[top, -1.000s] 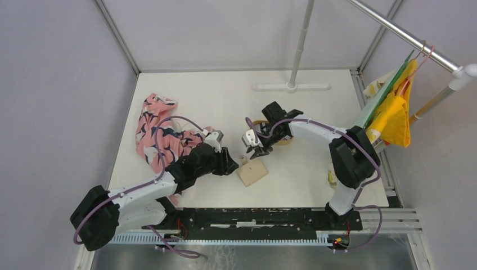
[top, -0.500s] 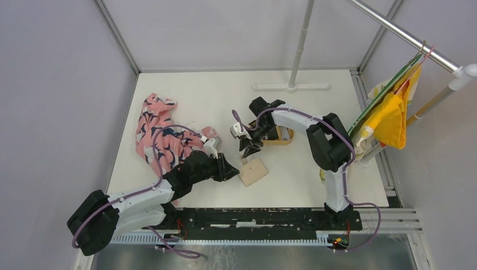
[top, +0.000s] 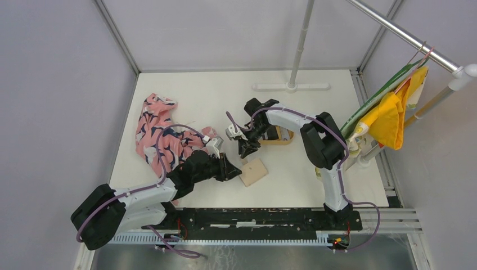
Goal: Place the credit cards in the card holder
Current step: Close the card holder at the center of the board.
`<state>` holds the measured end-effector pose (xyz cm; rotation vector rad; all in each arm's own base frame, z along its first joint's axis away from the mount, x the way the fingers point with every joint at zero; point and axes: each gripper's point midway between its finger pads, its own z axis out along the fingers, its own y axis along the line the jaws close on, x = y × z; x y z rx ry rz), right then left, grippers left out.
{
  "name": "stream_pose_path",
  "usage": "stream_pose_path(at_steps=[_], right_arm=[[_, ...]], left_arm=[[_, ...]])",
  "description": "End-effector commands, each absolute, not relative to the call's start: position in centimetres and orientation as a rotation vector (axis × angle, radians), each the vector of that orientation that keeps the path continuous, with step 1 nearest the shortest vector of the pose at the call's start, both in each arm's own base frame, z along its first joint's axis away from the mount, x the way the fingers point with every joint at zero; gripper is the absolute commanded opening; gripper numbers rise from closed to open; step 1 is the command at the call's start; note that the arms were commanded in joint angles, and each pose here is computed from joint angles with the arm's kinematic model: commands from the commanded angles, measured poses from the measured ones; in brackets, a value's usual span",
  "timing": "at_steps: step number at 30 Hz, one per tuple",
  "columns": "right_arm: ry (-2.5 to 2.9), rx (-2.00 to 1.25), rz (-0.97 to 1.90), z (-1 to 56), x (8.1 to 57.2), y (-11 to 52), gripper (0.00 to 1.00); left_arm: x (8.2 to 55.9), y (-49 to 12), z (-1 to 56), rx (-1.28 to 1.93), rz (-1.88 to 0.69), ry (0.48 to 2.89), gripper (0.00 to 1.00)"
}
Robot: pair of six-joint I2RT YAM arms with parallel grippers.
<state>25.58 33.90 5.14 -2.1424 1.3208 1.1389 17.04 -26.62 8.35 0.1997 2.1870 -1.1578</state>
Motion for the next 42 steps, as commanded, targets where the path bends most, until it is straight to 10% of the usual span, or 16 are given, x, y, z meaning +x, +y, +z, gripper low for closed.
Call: stream_pose_path(at_steps=[1,24,42], right_arm=[[1.321,-2.156,1.127,5.7,25.8,34.0,0.29],[1.311,-2.156,1.134,6.7,25.1,33.5,0.00],[1.343,-2.084,1.092,7.4,23.3,32.2,0.00]], left_arm=[[17.4,-27.3,9.3,0.166,-1.211,2.154,0.28],[17.3,-28.7,10.1,0.141,-1.304,2.158,0.25],[18.2,-30.2,5.6,0.034,-1.205,2.327,0.11]])
